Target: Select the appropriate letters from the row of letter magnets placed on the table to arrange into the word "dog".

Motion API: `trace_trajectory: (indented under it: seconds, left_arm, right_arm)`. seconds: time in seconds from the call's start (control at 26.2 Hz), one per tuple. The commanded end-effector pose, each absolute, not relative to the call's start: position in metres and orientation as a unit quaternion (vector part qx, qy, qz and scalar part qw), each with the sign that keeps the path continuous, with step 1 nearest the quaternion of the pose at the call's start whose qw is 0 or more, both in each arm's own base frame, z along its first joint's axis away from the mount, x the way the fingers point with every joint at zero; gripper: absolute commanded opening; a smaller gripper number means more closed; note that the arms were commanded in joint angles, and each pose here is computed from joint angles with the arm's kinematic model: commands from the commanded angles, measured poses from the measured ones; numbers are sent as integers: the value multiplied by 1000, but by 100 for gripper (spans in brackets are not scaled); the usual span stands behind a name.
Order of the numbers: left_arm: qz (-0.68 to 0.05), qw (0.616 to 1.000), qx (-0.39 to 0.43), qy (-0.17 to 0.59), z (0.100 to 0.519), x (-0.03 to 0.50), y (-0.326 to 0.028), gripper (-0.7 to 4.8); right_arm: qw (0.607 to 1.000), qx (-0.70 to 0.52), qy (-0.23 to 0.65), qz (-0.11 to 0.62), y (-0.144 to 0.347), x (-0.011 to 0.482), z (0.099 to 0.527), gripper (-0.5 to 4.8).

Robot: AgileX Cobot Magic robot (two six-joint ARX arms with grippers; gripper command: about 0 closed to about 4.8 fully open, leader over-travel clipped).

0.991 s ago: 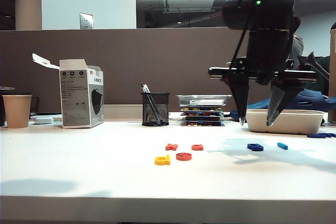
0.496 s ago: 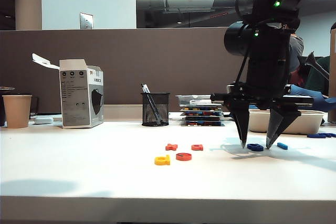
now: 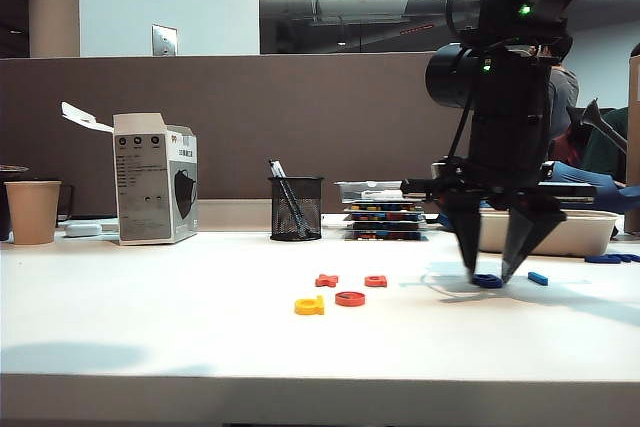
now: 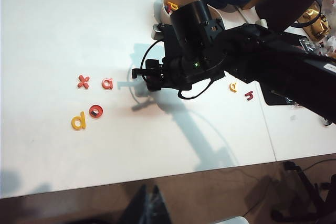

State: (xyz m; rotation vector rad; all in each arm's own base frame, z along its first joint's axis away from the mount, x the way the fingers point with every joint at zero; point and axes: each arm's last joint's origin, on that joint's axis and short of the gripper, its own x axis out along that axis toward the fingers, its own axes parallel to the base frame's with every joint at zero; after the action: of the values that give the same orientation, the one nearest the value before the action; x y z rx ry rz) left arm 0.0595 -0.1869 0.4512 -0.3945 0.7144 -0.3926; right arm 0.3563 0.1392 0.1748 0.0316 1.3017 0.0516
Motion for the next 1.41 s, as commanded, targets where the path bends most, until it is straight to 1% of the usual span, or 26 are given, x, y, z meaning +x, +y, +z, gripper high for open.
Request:
trace_trajectory:
  seconds: [0.04,0.38,0.46,0.61,0.72,0.88,1.18,1.41]
  left_arm:
    - [-189,900,-193,343,452,60,-186,-5]
    - [-189,900,-193,343,452,60,-186,-5]
    - [-189,900,-193,343,452,60,-186,-5]
    - [-189,900,-193,343,452,60,-186,-5]
    - [-189,900,-193,343,452,60,-186,-5]
    - [-189,900,-193,343,452,60,-186,-5]
    - [-189,900,-193,343,452,60,-186,-5]
    - [-189,900,-193,343,452,60,-186,-5]
  right_arm:
    - [776,13,630,26,139,352,165,93]
    - [772,15,635,28,139,351,170,83]
    - [771,20,636,34,139,350,177,82]
    - [786,35,615,51,138,344,204,82]
    - [782,40,619,63,142,334,216,82]
    - [767,23,637,78,155,322,215,83]
    - [771,26,629,92,178,313,213,83]
    - [765,25,637,93,187,302,198,83]
